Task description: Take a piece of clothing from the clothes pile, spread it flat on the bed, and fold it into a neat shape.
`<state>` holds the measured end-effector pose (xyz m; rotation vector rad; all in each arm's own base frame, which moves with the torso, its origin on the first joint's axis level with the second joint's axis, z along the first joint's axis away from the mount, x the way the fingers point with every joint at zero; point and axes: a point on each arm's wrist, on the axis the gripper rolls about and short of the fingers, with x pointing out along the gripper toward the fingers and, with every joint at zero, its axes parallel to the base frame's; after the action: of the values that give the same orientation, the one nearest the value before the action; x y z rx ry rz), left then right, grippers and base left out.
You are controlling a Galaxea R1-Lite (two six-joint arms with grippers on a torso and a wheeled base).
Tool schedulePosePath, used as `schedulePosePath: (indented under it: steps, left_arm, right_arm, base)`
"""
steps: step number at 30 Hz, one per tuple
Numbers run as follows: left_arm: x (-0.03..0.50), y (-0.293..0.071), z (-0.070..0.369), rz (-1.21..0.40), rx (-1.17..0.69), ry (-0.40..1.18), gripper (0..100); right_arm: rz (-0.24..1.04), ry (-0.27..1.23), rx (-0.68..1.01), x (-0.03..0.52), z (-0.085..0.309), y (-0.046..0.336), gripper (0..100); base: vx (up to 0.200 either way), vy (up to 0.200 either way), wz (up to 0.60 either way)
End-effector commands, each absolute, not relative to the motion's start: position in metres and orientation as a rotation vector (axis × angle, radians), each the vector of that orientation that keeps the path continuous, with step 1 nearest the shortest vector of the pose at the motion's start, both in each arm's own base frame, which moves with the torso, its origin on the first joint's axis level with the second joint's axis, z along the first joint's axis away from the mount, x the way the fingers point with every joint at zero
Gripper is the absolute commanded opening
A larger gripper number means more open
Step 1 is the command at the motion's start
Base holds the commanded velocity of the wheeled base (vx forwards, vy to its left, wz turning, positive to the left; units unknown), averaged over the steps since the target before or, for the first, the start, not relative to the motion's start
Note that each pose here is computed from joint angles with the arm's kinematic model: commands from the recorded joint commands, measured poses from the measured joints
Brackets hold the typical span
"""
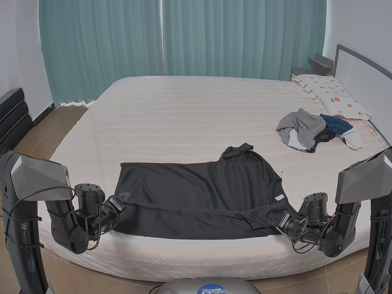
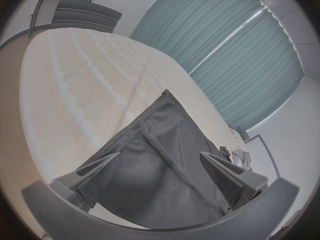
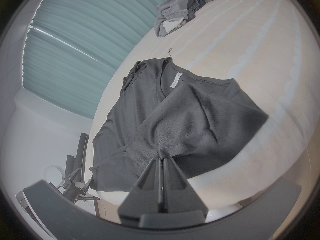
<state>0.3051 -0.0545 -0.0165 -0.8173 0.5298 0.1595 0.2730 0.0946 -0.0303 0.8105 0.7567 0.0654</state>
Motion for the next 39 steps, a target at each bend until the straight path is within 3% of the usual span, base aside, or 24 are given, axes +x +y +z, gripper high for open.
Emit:
schedulePosePath:
  steps: [1, 21, 22, 29, 39]
  left_arm:
    - [0.305, -0.055, -0.017, 0.159, -0.816, 0.530, 100]
    - [0.306, -0.054, -0.019, 0.162, -0.815, 0.533, 100]
    - [0.306, -0.054, -0.019, 0.162, -0.815, 0.533, 100]
    - [0.306, -0.054, -0.019, 0.163, -0.814, 0.535, 100]
    - [0.317, -0.045, -0.015, 0.179, -0.830, 0.489, 100]
  right_arm:
    - [0.069, 0.743, 0.814, 0.266, -0.020, 0.091, 0]
    - [0.088, 0.775, 0.806, 0.254, -0.015, 0.090, 0]
    - [0.087, 0.774, 0.805, 0.254, -0.015, 0.090, 100]
    - [0.100, 0.761, 0.800, 0.253, -0.010, 0.089, 100]
    - [0.109, 0.575, 0.771, 0.256, 0.043, 0.063, 100]
  base:
    - [0.000, 0.000, 0.00]
    - [0.000, 0.000, 0.00]
    - [0.000, 0.000, 0.00]
    - [0.000, 0.000, 0.00]
    - [0.000, 0.000, 0.00]
